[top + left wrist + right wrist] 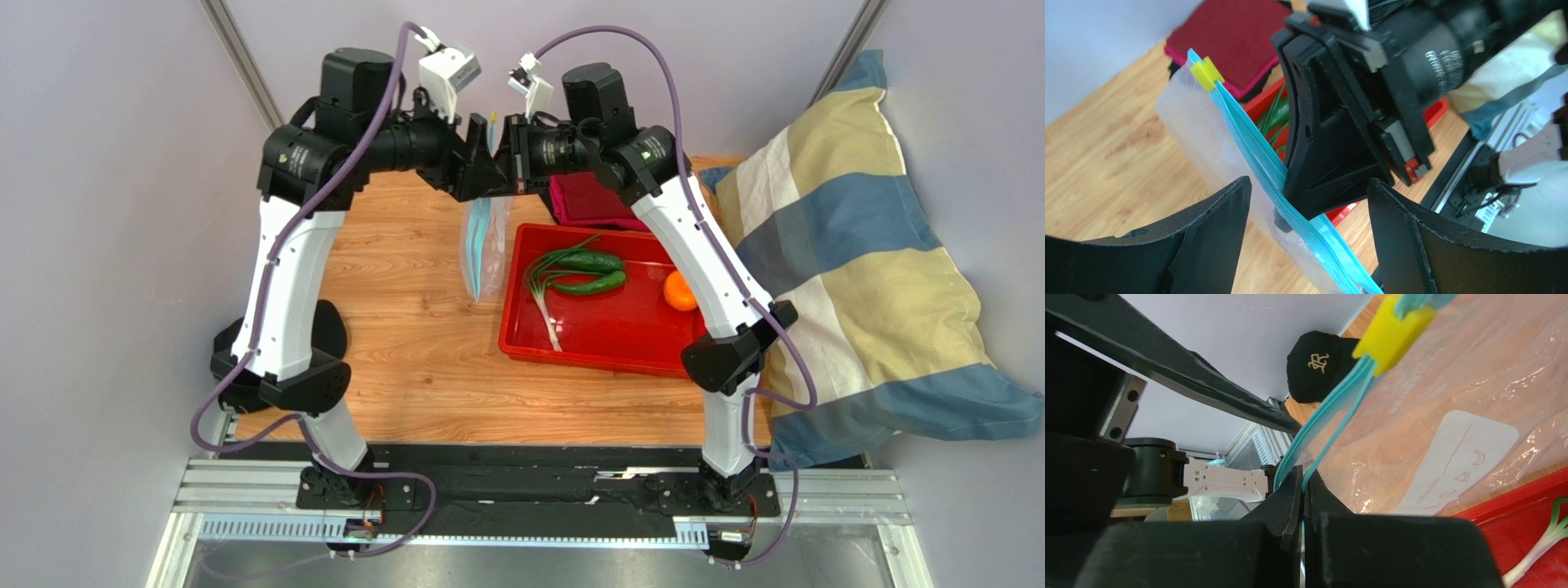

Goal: Place the food in the zip-top bag and seal the zipper
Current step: Open the zipper of the food storage bag.

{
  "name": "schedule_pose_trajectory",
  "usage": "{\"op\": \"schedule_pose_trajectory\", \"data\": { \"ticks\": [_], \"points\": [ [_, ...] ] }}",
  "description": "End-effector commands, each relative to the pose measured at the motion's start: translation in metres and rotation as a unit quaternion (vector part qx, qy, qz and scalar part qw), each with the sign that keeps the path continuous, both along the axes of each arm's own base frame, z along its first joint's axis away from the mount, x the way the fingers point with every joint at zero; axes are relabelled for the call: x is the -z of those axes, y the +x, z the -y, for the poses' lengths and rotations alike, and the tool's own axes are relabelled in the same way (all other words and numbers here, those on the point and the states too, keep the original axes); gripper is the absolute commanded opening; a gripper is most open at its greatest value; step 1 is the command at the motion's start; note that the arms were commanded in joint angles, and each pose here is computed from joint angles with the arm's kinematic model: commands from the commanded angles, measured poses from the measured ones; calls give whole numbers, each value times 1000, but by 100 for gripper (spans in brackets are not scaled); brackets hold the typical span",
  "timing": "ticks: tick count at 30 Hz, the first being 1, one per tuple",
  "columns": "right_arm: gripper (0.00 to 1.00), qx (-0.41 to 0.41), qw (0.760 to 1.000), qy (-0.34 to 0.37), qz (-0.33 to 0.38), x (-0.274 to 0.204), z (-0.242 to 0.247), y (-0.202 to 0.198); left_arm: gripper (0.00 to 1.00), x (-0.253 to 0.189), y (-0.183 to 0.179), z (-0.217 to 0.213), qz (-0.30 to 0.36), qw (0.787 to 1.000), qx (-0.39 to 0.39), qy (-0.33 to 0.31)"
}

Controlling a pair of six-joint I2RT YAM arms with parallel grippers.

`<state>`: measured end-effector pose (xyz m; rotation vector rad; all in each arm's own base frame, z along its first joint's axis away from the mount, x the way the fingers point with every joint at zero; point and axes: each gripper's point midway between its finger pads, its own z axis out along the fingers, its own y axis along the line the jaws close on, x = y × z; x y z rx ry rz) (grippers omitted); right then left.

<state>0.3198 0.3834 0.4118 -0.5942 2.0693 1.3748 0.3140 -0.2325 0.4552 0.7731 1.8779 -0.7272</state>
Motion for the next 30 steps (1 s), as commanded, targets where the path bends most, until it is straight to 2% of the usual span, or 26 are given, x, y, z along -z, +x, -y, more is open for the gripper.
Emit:
{"op": "schedule_pose_trajectory", "data": {
  "ticks": [1,4,8,12,25,30],
  "points": [
    [0,42,999,6,25,-20,7,3,78,14,3,-6,6,999,-21,47],
    [0,47,999,9,23,-22,8,4,77,19,1,-3,19,996,-25,84],
    [0,43,998,24,24,-32,11,3,75,21,-7,-1,21,995,-25,92],
    [0,40,999,19,16,-28,17,-3,69,22,-5,-3,24,994,-36,102],
    [0,12,997,74,23,-62,25,-22,68,23,-8,-2,41,990,-36,128],
    [0,18,995,93,16,-73,26,-24,74,24,-9,-4,46,989,-35,138]
  ]
}}
